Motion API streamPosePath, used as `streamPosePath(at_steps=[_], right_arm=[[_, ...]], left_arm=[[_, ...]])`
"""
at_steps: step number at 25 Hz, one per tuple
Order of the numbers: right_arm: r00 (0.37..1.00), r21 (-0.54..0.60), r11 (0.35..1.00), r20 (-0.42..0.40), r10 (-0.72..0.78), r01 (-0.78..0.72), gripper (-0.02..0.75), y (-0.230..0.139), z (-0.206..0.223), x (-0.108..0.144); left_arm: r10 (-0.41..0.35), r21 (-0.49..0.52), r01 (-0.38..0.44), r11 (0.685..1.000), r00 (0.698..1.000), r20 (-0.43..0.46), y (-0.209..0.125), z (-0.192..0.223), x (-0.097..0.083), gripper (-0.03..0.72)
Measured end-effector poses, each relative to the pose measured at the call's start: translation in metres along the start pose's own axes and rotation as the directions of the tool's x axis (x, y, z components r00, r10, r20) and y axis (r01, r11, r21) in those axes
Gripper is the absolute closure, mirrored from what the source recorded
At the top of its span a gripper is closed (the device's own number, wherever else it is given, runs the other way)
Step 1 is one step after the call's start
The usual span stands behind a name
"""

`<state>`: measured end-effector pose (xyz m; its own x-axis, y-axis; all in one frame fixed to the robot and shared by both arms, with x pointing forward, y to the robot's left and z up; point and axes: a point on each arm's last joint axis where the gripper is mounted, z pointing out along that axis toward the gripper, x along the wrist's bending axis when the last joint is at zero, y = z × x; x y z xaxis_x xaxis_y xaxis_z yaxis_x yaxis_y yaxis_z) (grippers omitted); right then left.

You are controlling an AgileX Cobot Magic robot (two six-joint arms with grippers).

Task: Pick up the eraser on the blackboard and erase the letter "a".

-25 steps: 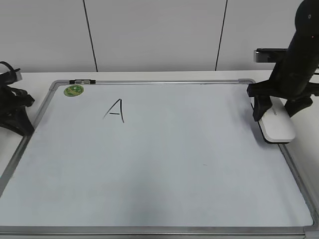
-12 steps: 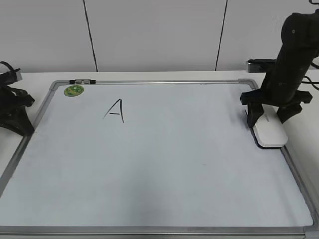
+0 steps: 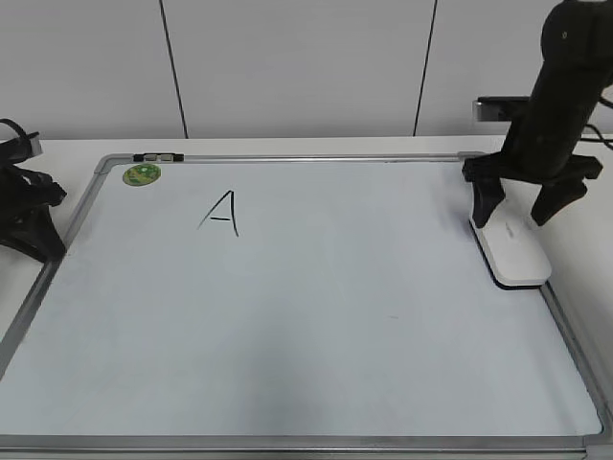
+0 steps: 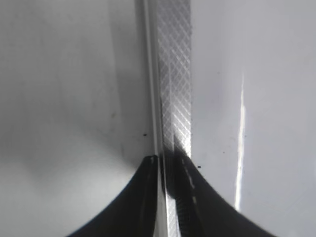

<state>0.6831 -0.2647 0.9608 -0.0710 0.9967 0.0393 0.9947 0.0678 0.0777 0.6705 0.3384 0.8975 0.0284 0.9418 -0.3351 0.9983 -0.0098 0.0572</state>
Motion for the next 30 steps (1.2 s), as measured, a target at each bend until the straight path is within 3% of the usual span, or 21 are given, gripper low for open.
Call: streamPosePath(at_steps=[4,9,11,16,18,22,30], right_arm=[[1.0,-0.11,0.994,0.001,-0.011,0.011,0.112,0.018,-0.036,0.001],[0.999,-0.215,0.976,0.006,-0.032,0.033,0.132,0.029,-0.067,0.003],[0.999,-0.231,0.972,0.007,-0.037,0.038,0.138,0.027,-0.077,0.003],[0.998,-0.295,0.954,0.012,-0.058,0.059,0.142,0.017,-0.112,0.005],[0.998,-0.332,0.941,0.015,-0.063,0.065,0.142,0.007,-0.133,0.006],[0.997,-0.376,0.924,0.018,-0.069,0.071,0.146,-0.017,-0.166,0.007],[0.997,-0.452,0.889,0.025,-0.072,0.076,0.146,-0.077,-0.221,0.009]], left_arm=[[0.013,-0.003,-0.013,1.0,1.0,-0.01,0.004,-0.002,0.001,0.491],[0.031,-0.053,-0.031,0.998,0.999,-0.015,0.022,-0.027,-0.006,0.245],[0.042,-0.065,-0.043,0.997,0.999,-0.016,0.028,-0.041,-0.01,0.192],[0.001,-0.143,-0.006,0.99,0.999,-0.036,0.038,-0.071,-0.019,0.16],[0.021,-0.158,-0.033,0.987,0.997,-0.074,0.035,-0.086,-0.027,0.159],[0.083,-0.23,-0.117,0.966,0.985,-0.153,0.023,-0.134,-0.056,0.158],[0.156,-0.399,-0.224,0.889,0.968,-0.195,-0.025,-0.221,-0.121,0.156]])
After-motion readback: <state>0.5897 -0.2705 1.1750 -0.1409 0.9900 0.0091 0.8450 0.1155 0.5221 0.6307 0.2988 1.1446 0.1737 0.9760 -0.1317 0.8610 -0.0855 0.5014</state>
